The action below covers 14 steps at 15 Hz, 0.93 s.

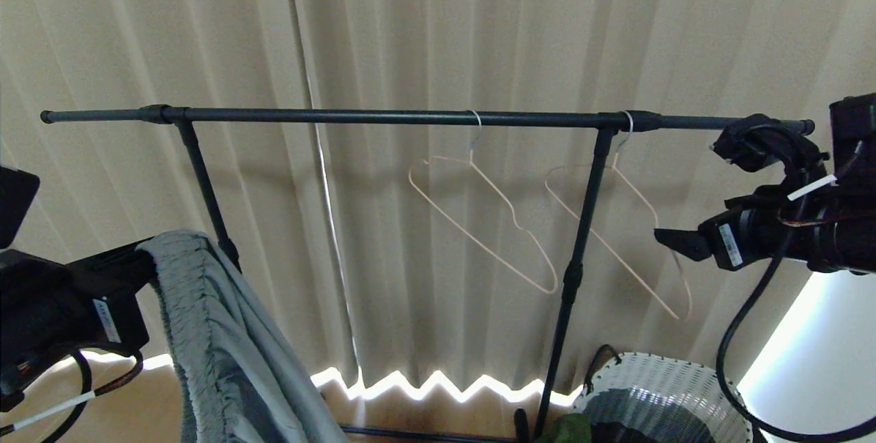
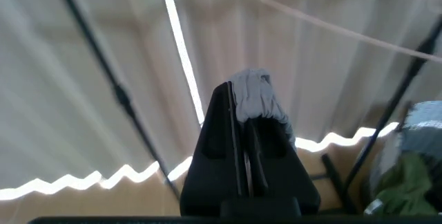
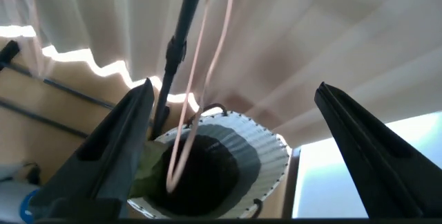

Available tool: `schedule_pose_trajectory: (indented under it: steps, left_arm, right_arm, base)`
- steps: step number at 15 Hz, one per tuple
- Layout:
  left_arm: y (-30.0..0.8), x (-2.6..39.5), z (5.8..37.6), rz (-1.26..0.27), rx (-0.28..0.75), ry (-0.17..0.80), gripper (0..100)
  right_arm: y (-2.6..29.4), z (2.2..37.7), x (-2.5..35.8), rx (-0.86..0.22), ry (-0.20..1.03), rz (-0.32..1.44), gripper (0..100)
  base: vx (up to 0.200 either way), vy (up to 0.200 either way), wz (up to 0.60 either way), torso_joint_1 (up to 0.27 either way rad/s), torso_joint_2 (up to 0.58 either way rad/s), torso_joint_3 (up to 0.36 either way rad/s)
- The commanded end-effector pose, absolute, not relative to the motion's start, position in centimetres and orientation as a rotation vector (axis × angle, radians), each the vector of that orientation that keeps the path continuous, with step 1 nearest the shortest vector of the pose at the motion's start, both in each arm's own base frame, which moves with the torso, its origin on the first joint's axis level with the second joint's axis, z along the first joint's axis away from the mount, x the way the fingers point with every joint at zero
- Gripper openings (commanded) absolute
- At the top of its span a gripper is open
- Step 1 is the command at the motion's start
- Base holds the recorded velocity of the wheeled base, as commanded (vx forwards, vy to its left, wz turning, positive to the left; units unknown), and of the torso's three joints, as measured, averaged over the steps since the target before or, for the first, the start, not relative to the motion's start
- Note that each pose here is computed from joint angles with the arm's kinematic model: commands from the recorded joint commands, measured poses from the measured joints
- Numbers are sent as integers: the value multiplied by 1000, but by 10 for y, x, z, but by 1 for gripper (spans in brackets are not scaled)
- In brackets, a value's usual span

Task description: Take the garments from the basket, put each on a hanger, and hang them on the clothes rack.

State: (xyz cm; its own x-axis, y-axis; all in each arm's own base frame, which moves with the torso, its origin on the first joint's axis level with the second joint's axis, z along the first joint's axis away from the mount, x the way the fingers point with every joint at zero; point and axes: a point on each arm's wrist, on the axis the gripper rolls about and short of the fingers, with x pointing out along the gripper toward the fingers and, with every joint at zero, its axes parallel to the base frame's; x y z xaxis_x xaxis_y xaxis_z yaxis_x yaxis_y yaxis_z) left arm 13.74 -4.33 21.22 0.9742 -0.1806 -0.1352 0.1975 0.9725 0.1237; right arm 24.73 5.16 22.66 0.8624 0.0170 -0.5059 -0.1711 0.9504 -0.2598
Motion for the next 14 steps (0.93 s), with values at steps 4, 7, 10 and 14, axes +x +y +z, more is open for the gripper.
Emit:
schedule_pose_trajectory:
  steps: [4, 7, 10, 14]
  left_arm:
    - [-46, 151, 203, -185, 143, 175, 0]
    - [-44, 147, 203, -179, 147, 169, 0]
    - [-41, 140, 204, -178, 141, 150, 0]
    - [-40, 137, 205, -178, 141, 141, 0]
  right_arm:
    - [61, 214, 280, -280, 573, 97, 100]
    - [65, 195, 305, -215, 637, 69, 100]
    - [69, 185, 320, -164, 665, 52, 100]
    - [70, 182, 323, -157, 670, 51, 100]
  base:
    - [0, 0, 0, 0, 0, 0]
    - [0, 0, 0, 0, 0, 0]
    - [0, 0, 0, 0, 0, 0]
    - [0, 0, 0, 0, 0, 0]
